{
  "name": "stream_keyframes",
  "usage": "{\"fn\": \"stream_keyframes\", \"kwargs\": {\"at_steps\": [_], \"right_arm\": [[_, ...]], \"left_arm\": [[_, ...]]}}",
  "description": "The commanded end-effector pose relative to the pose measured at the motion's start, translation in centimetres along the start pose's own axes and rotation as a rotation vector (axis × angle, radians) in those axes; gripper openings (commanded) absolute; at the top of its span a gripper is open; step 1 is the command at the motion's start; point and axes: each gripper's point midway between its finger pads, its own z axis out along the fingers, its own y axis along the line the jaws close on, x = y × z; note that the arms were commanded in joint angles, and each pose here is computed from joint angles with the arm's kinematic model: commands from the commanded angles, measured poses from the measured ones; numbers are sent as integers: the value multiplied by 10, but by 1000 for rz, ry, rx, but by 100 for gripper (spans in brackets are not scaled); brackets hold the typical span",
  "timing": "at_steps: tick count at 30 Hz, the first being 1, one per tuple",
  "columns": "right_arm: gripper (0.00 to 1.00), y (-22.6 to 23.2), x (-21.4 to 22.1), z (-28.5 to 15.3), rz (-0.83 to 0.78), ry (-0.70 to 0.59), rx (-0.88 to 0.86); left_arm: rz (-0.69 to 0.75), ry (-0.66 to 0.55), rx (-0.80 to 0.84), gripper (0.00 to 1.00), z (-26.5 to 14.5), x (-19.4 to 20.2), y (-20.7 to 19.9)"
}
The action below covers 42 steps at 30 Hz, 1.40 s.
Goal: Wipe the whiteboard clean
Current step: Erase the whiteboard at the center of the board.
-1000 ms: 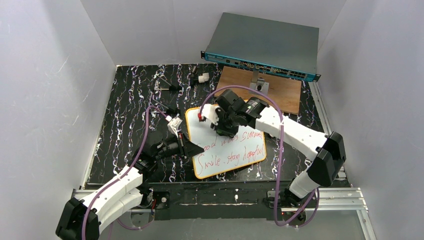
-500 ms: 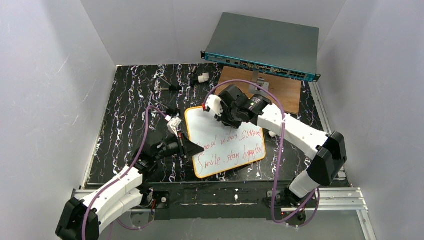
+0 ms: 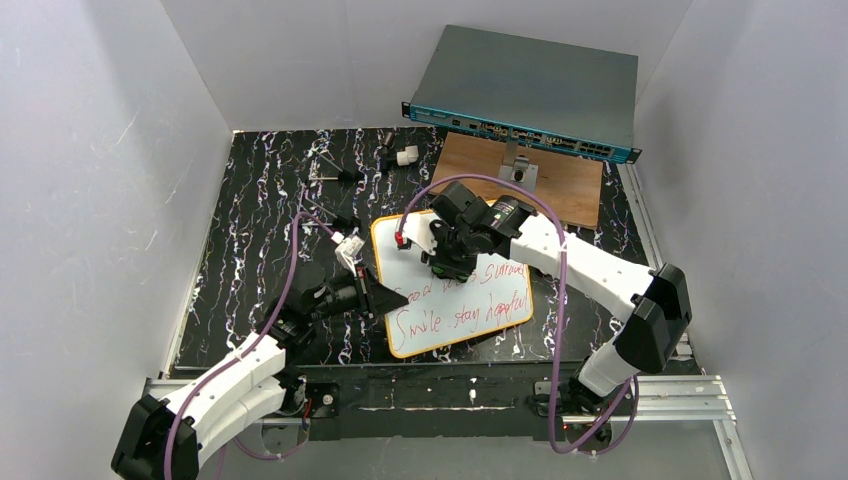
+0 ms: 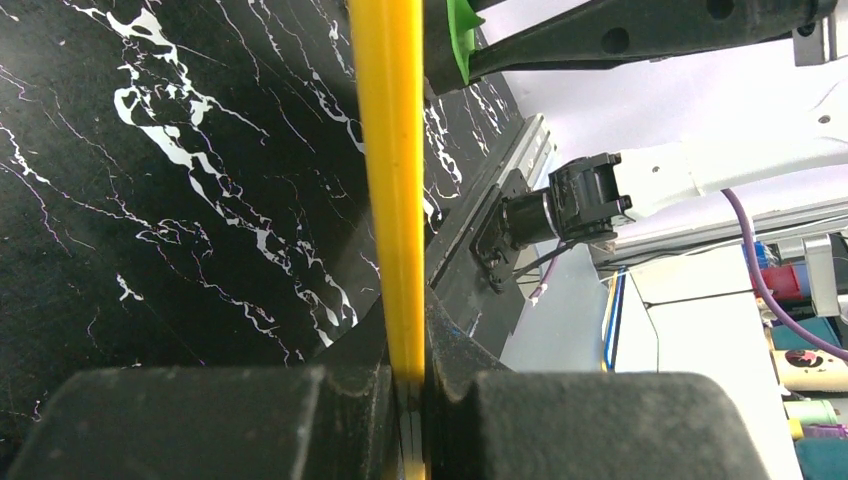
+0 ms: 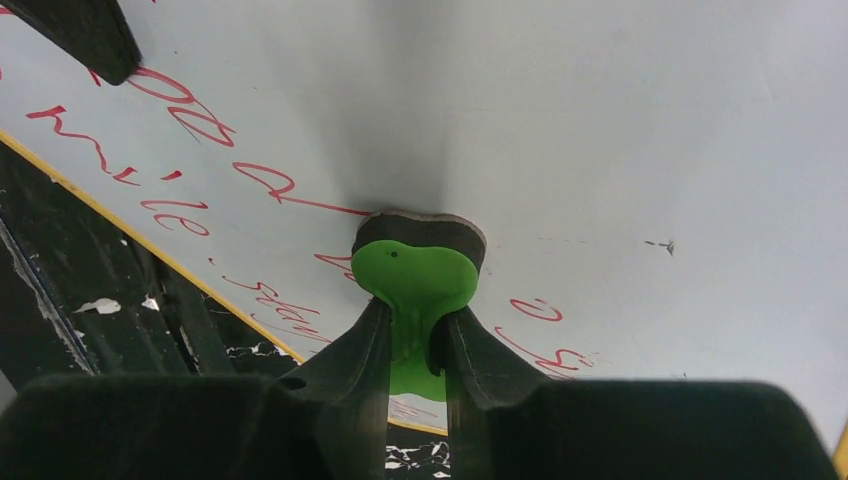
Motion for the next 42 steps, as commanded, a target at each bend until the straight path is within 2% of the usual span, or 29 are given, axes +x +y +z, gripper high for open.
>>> {"fn": "stream_keyframes", "kwargs": {"at_steps": [1,5,9,12,18,21,24,35,39,42], "right_arm": [[1,-22,-5,-3,22,-12,104],[1,-68,3,-12,89,27,330],[1,-83,9,-16,128,32,386],[1,-72,8,-14,116,18,327],[1,-5,0,-11,23,-42,-22],[1,15,-5,-12,4,-70,-120],[1,8,-6,-10,18,-67,-87],[1,-68,12,-22,168,-31,235],[1,-68,17,-24,180,-40,228],[1,-52,14,-20,173,-61,143]], "left_arm": [[171,-86,180,0,-5,-27,-46],[176,-91,176,0,-7,-26,-46],[176,-90,177,0,-6,-27,-46],[176,-90,178,0,-6,-27,-46],[175,-88,180,0,-5,-28,-47],[175,-87,180,0,-5,-27,-47],[173,-87,179,0,-5,-27,-47],[177,-88,178,0,-6,-27,-47],[177,-86,181,0,-6,-28,-48],[175,-87,182,0,-6,-29,-48]]}}
